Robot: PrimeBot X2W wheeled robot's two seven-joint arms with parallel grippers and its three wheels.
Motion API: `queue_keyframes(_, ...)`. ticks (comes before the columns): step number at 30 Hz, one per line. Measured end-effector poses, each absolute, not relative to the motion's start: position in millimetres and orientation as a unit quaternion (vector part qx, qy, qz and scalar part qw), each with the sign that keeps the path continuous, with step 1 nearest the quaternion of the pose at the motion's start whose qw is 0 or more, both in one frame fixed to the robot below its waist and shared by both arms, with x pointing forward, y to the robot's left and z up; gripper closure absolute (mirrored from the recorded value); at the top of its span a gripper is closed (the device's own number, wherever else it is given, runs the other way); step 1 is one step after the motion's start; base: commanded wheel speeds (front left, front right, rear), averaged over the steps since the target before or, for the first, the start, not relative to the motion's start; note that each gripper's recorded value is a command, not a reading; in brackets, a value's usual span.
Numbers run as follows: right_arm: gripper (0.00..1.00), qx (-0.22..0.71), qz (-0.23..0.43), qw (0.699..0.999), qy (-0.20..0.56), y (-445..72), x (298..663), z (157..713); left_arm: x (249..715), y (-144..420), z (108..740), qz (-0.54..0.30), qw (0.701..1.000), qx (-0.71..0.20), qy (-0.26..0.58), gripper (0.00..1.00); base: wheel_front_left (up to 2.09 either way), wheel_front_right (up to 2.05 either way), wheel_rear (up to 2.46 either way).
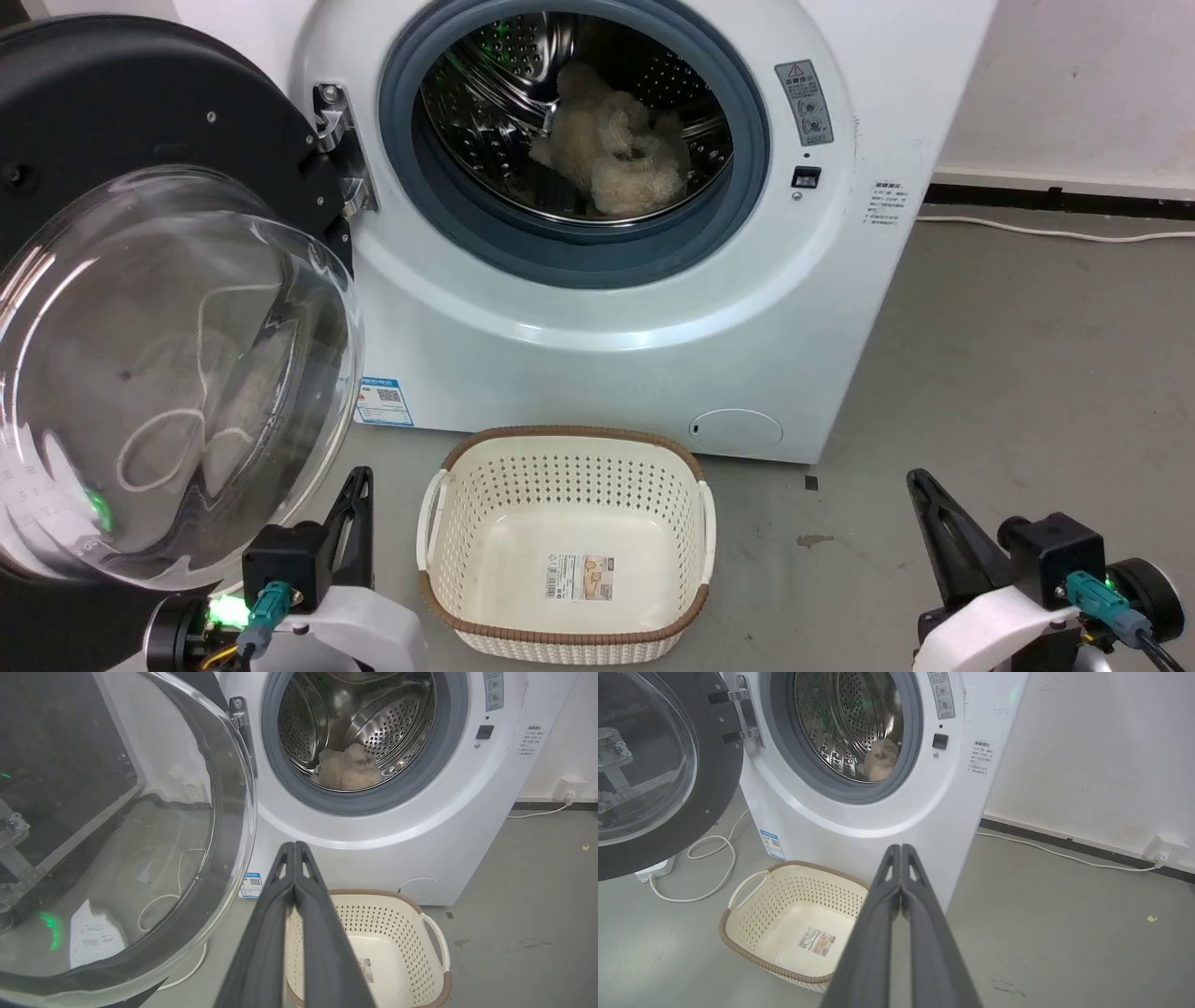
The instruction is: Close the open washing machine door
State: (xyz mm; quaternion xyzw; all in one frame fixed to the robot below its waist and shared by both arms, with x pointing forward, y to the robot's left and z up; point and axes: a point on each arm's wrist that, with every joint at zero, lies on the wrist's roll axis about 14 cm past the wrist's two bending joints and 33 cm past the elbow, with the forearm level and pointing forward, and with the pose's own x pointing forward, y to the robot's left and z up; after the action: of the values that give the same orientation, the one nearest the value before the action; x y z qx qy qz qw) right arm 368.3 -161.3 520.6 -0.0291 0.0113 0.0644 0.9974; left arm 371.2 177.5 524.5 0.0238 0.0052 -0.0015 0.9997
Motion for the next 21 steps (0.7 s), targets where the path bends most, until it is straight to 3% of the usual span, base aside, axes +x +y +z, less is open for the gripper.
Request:
queue_keyframes(15,1.00,-0.029,0.065,0.997,0.011,-161.2,368.4,520.7,371.2,177.6,524.5,-0.001,1.000,0.024,0.005,1.00,0.00,0.00,0.00)
queue_keyframes(16,0.00,-0.029,0.065,0.997,0.011,-161.2,368.3,520.6,371.2,177.5,524.5,-0.002,1.000,0.024,0.005,0.00,0.00,0.00,0.00)
queue_keyframes(18,0.00,-0.029,0.065,0.997,0.012,-161.1,368.2,520.1,371.2,177.5,524.3,-0.002,1.000,0.024,0.005,0.00,0.00,0.00,0.00)
queue_keyframes(19,1.00,-0.029,0.065,0.997,0.012,-161.2,368.2,520.1,371.2,177.3,524.3,-0.002,1.000,0.024,0.006,1.00,0.00,0.00,0.00)
queue_keyframes(20,0.00,-0.029,0.065,0.997,0.012,-161.2,368.2,520.1,371.2,177.3,524.2,-0.002,1.000,0.024,0.006,0.00,0.00,0.00,0.00)
queue_keyframes(21,0.00,-0.029,0.065,0.997,0.012,-161.0,368.2,520.1,371.2,177.4,524.2,-0.002,1.000,0.024,0.006,0.00,0.00,0.00,0.00)
